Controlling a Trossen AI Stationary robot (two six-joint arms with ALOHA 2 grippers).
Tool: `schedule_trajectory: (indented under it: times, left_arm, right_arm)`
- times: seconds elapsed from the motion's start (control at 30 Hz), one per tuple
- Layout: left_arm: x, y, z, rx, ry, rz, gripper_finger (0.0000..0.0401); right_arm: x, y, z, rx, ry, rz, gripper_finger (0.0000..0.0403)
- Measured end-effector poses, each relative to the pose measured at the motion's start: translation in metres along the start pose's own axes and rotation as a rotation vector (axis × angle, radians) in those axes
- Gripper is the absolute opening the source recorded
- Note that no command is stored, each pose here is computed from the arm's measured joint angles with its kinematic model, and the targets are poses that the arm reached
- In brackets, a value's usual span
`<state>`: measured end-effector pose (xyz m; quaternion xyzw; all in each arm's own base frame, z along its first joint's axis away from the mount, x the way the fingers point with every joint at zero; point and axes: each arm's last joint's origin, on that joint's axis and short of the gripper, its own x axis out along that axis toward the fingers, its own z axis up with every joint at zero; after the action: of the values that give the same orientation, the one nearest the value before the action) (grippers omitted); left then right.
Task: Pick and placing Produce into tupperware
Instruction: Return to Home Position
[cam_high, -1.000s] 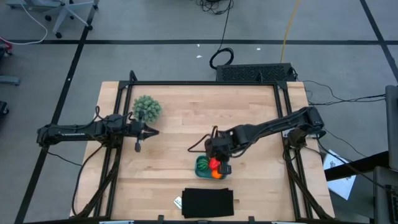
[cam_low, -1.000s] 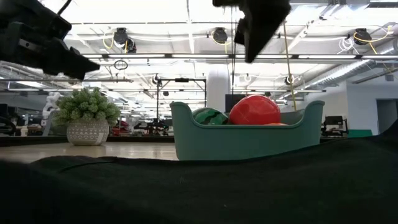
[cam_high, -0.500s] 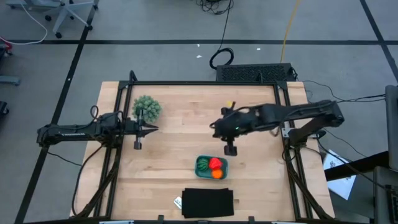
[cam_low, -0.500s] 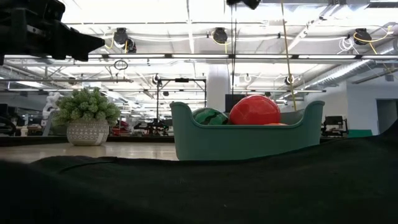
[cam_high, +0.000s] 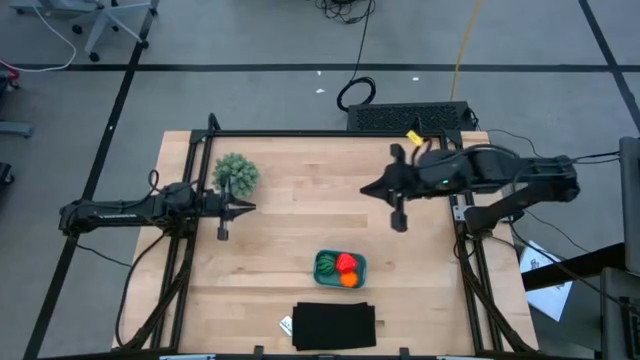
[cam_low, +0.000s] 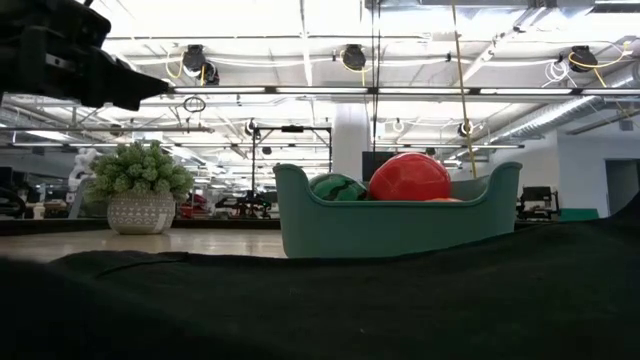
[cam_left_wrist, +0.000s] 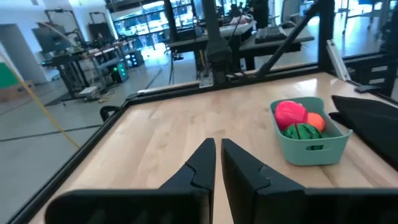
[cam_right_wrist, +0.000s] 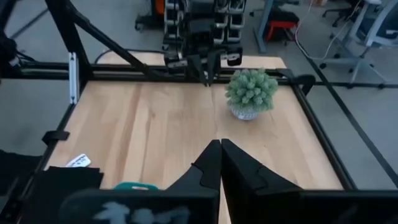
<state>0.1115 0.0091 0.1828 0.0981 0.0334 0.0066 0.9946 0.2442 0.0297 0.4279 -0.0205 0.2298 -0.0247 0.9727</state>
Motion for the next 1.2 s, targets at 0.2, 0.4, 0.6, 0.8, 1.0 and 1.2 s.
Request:
schedule_trajectory:
  times: [0.2,0.4,0.6,0.8,1.0,1.2]
  left_arm:
    - [0.000,0.000,-0.002,-0.031,0.023,-0.003,0.0030]
    - [0.000,-0.001,-0.003,-0.058,0.030,-0.008,0.0031]
    - [0.000,-0.001,-0.003,-0.065,0.030,-0.008,0.0031]
    - [0.000,-0.001,-0.003,-0.065,0.031,-0.009,0.0031]
    - [0.000,-0.001,-0.004,-0.066,0.046,-0.011,0.0031]
    - [0.000,-0.001,-0.005,-0.070,0.056,-0.013,0.0031]
  right_arm:
    - [-0.024,-0.004,-0.008,0.008,-0.078,0.002,0.0000]
    - [-0.042,-0.012,-0.019,-0.032,-0.179,-0.022,0.0000]
    - [-0.063,-0.027,-0.037,-0.006,-0.214,-0.076,0.0000]
    - [-0.081,-0.031,-0.055,0.011,-0.290,-0.090,0.0000]
    - [-0.093,-0.032,-0.080,0.011,-0.387,-0.097,0.0000]
    - [-0.105,-0.035,-0.110,0.022,-0.411,-0.170,0.0000]
